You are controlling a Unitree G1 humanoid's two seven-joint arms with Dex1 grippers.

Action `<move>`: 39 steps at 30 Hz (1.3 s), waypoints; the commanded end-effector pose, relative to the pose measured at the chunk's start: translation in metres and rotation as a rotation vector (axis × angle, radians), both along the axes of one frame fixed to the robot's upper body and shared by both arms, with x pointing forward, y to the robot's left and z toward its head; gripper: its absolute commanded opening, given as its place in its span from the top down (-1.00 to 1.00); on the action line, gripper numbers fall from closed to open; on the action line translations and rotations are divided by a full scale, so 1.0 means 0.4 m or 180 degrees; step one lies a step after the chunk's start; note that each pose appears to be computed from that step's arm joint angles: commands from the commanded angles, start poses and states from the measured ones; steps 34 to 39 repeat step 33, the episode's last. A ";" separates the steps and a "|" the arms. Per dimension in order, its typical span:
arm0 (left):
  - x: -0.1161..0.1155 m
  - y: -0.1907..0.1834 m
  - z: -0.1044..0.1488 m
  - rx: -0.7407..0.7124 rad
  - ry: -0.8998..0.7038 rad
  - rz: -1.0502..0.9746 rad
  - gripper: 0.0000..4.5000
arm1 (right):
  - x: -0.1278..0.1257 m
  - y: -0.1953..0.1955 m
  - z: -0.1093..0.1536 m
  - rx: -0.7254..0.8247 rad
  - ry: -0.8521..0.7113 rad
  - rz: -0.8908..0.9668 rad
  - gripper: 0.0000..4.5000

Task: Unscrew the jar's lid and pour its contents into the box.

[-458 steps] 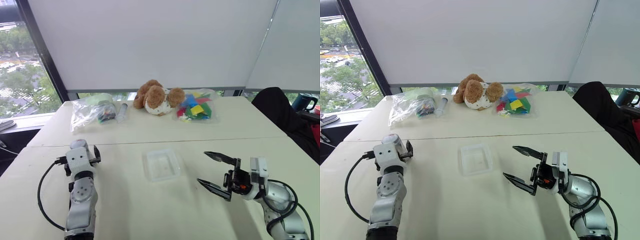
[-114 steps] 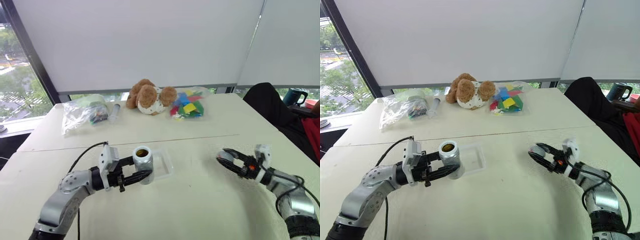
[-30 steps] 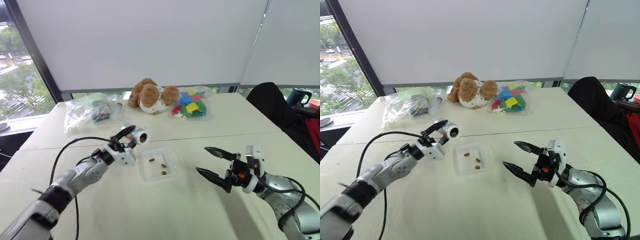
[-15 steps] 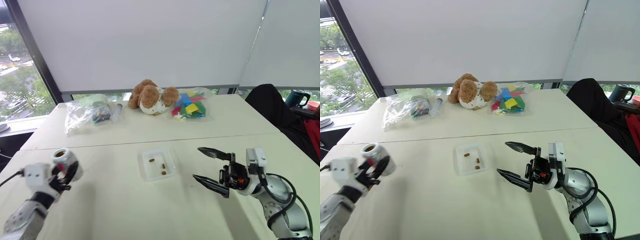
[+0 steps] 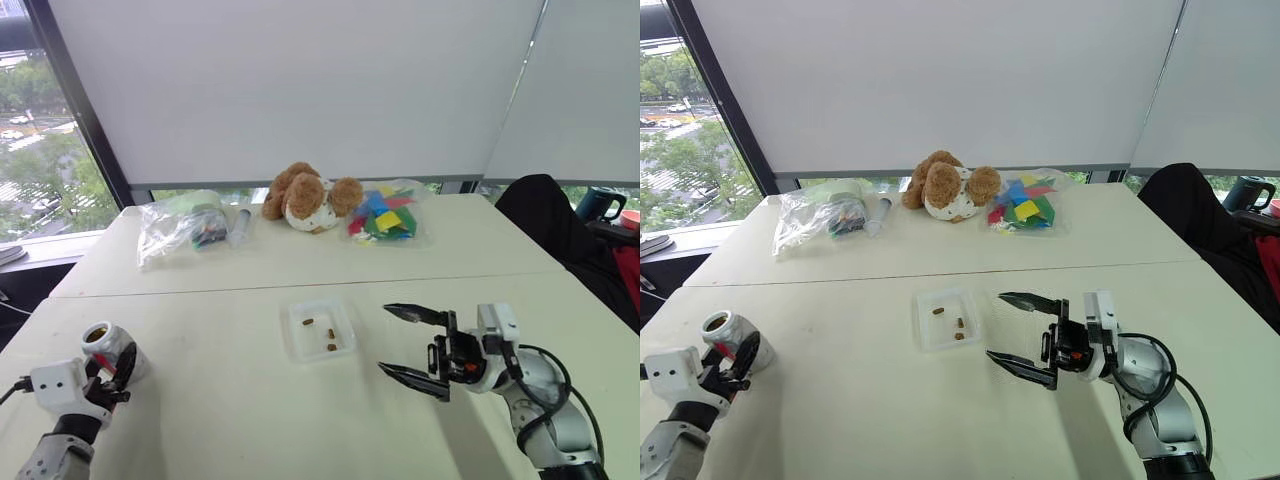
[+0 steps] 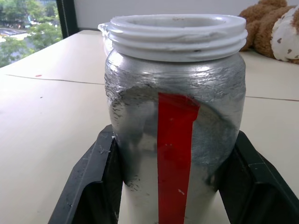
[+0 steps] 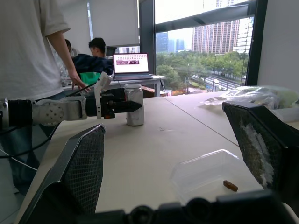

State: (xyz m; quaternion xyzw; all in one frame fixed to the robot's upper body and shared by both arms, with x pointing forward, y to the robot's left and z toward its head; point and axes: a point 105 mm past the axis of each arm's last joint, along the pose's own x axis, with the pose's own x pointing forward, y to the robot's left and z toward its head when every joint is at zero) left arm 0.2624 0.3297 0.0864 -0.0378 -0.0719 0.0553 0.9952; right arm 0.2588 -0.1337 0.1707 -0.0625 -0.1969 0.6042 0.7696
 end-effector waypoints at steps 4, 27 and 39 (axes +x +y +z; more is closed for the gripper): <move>-0.016 0.008 0.012 0.0106 -0.0021 -0.0066 -0.97 | -0.009 -0.019 0.014 -0.0038 -0.0106 -0.0080 -1.00; -0.233 -0.017 0.017 0.2015 0.1266 -0.1940 -0.97 | -0.093 -0.200 -0.007 -0.0759 0.0182 -0.0637 -1.00; -0.209 -0.102 0.069 0.2012 0.0951 -0.2299 -0.97 | -0.085 -0.215 -0.005 -0.0906 0.0174 -0.0689 -1.00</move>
